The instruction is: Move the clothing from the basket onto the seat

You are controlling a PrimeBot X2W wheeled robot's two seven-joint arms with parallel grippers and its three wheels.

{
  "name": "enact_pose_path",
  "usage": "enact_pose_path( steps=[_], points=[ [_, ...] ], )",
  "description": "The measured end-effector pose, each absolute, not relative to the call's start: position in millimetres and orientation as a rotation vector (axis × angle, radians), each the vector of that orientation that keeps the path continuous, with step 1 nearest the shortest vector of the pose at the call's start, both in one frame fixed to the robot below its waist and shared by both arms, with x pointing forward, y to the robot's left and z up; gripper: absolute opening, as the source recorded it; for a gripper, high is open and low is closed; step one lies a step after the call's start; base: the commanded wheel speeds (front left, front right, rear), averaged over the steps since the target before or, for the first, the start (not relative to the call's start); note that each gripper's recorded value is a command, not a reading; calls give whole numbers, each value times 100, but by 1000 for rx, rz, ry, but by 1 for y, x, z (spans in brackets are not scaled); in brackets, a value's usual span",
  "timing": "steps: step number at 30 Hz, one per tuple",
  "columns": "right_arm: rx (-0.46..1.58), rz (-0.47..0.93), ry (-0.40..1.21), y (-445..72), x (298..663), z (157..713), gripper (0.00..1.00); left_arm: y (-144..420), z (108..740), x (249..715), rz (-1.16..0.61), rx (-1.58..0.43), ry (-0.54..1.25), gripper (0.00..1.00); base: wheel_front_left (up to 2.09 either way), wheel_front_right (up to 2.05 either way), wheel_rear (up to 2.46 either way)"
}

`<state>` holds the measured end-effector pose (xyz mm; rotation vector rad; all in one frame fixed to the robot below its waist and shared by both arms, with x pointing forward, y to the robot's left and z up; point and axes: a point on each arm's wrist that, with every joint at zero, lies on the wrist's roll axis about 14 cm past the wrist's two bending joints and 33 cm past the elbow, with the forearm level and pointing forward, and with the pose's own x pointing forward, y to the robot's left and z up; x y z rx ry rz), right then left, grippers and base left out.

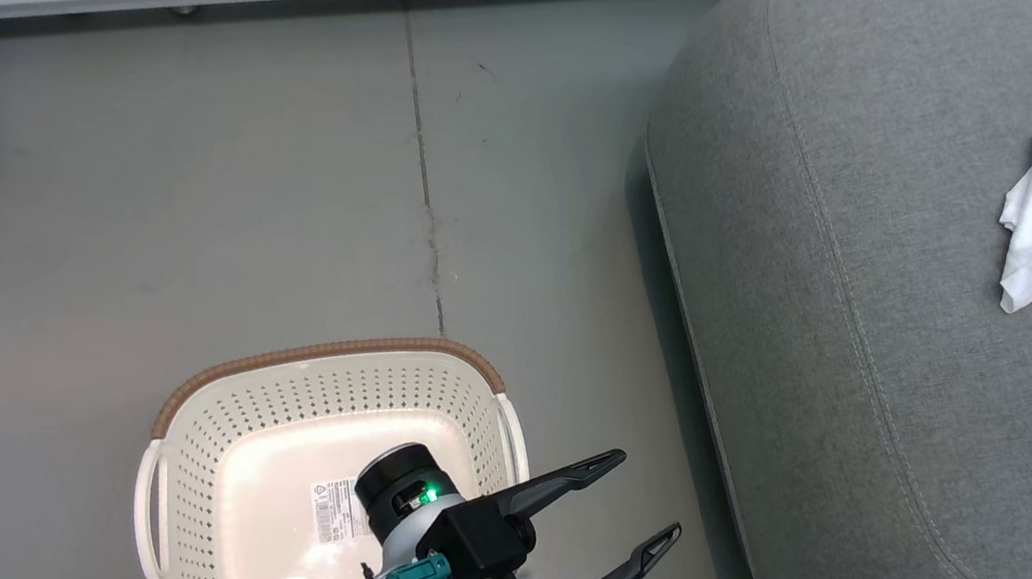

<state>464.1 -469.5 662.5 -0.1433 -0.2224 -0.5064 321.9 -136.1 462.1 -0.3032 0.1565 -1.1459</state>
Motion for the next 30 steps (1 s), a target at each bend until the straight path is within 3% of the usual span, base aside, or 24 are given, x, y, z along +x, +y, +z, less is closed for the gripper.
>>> enact_pose_path(
  steps=[8, 11, 20, 30],
  points=[
    [-166, -314, -439, -405, 448, 714, 100, -124, 486, 319, -1078, -307, 101, 100, 0, 0, 0],
    [-33, -215, -492, -367, 450, 710, 100, -116, 494, 322, -1036, -312, 81, 100, 0, 0, 0],
    [84, -15, -489, -291, 438, 683, 100, -69, 513, 344, -835, -329, 9, 100, 0, 0, 0],
    [202, 145, -421, -201, 417, 634, 100, 51, 538, 369, -424, -304, -128, 100, 0, 0, 0]
  ],
)
